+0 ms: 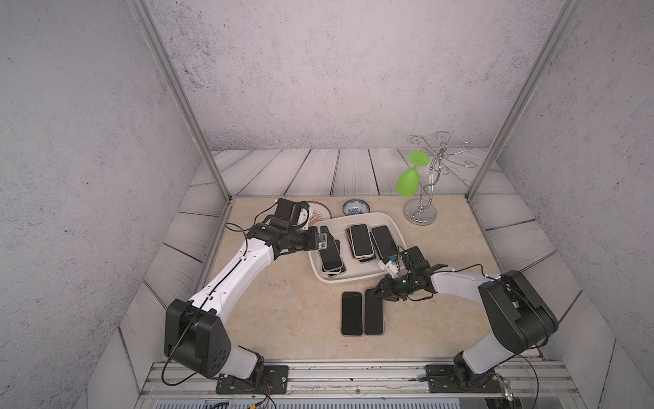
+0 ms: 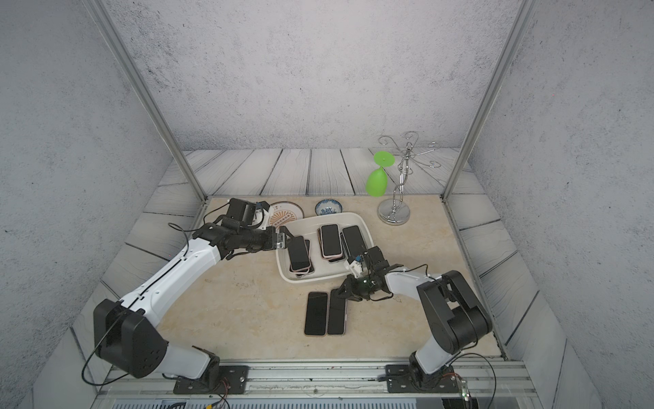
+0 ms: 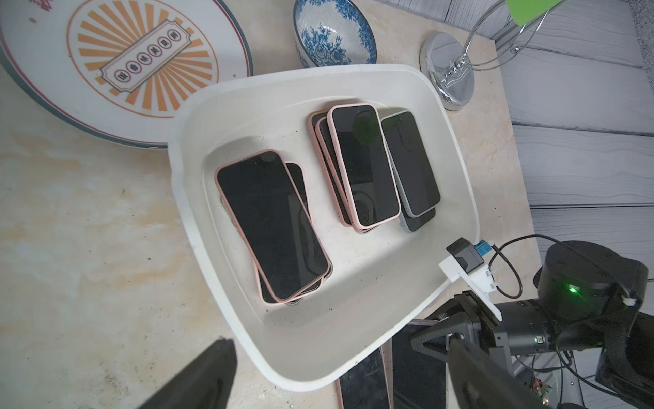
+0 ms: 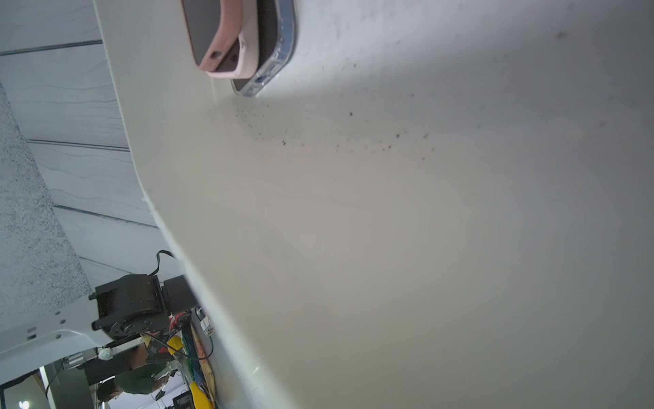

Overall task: Take the phone out of the storage box
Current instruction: Place the phone at the center of the board, then pick up the phone from the storage box.

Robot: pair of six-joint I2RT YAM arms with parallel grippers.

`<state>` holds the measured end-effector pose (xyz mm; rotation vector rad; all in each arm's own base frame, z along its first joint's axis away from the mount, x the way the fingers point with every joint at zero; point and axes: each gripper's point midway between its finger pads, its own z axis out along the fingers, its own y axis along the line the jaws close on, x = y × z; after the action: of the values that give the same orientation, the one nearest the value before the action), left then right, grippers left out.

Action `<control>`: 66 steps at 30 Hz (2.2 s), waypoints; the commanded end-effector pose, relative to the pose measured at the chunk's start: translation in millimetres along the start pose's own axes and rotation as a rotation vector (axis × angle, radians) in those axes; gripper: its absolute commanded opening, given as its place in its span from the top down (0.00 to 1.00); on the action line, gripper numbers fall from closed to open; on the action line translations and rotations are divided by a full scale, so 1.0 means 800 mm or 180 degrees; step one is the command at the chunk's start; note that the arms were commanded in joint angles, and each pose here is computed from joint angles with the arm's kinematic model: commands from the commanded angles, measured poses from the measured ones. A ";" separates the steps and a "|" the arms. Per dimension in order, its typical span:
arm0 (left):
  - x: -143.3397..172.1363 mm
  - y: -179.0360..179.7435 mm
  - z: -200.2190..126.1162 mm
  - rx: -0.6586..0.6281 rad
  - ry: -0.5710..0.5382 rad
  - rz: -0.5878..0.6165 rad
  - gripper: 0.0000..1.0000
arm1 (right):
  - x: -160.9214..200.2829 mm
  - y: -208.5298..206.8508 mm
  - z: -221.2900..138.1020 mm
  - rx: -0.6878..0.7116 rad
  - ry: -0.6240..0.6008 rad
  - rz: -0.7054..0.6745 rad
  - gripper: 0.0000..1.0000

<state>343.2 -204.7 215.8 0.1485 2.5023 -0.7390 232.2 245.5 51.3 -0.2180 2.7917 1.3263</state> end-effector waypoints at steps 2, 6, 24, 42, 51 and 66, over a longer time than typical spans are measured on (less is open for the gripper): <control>0.009 0.005 0.010 -0.0029 0.0076 0.0008 0.00 | 0.017 -0.023 0.002 0.0233 0.0108 0.0150 0.56; 0.012 0.007 0.013 -0.0046 0.0102 -0.0002 0.00 | 0.015 -0.029 -0.007 0.0391 0.0074 0.0169 0.47; 0.021 0.002 0.017 -0.0282 0.0178 0.0211 0.00 | 0.032 -0.065 -0.067 0.1219 -0.0187 0.0262 0.65; 0.040 0.022 0.098 -0.0816 0.0704 0.0142 0.02 | 0.053 -0.064 -0.002 0.1101 0.0107 0.0193 1.00; 0.035 0.043 0.126 -0.1119 0.0882 0.0176 0.01 | 0.046 -0.064 -0.046 0.1534 -0.0074 0.0005 0.94; 0.022 0.082 0.177 -0.1672 0.1242 0.0313 0.02 | 0.014 0.006 -0.098 0.1485 -0.0299 -0.0537 0.33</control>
<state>411.6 -232.4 76.1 0.2334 2.9052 -0.0595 221.9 188.4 99.2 -0.3005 2.8146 0.6367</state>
